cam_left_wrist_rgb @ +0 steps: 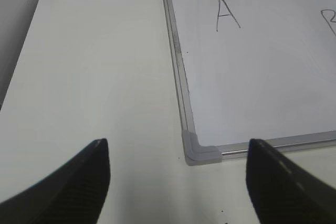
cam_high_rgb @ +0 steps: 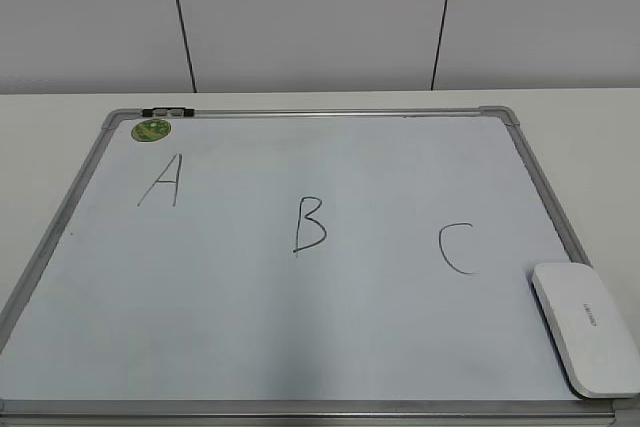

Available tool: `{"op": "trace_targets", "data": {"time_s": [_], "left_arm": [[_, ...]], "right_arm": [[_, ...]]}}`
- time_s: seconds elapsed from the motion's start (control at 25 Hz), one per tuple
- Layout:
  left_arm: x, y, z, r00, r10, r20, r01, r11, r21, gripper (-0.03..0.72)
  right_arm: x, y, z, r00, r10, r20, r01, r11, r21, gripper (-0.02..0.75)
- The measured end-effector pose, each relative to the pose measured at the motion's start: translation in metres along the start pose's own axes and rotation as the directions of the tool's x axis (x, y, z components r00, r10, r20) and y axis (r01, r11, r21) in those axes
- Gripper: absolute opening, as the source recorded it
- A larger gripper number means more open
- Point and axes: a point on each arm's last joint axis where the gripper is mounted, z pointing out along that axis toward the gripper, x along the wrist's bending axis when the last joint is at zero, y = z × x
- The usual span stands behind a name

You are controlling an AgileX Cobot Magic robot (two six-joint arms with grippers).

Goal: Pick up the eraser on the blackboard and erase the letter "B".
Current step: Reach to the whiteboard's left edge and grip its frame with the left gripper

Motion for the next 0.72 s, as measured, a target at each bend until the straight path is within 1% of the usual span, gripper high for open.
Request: {"op": "trace_targets", "data": {"time_s": [0.12,0.28,0.36,0.44,0.56,0.64,0.72], "left_arm": [[0.001,0.012,0.003,1.000,-0.001,0.004,0.001,0.999,0.045,0.593],[0.003,0.039,0.015,1.000,-0.008,0.018,0.006,0.990,0.142,0.591],[0.004,0.054,0.025,0.999,-0.021,0.033,0.015,0.985,0.173,0.590],[0.004,0.067,0.034,0.998,-0.033,0.048,0.024,0.983,0.180,0.590],[0.005,0.085,0.058,0.997,-0.047,0.056,0.032,0.969,0.244,0.590],[0.007,0.093,0.081,0.997,-0.054,0.057,0.033,0.949,0.314,0.590],[0.008,0.100,0.102,0.996,-0.061,0.058,0.036,0.931,0.363,0.590]], "right_arm": [[0.000,0.000,0.000,1.000,0.000,0.000,0.000,1.000,0.000,0.587],[0.000,0.000,0.000,1.000,0.000,0.000,0.000,1.000,0.000,0.586],[0.000,0.000,0.000,1.000,0.000,0.000,0.000,1.000,0.000,0.586],[0.000,0.000,0.000,1.000,0.000,0.000,0.000,1.000,0.000,0.586],[0.000,0.000,0.000,1.000,0.000,0.000,0.000,1.000,0.000,0.586],[0.000,0.000,0.000,1.000,0.000,0.000,0.000,1.000,0.000,0.587],[0.000,0.000,0.000,1.000,0.000,0.000,0.000,1.000,0.000,0.587]]}}
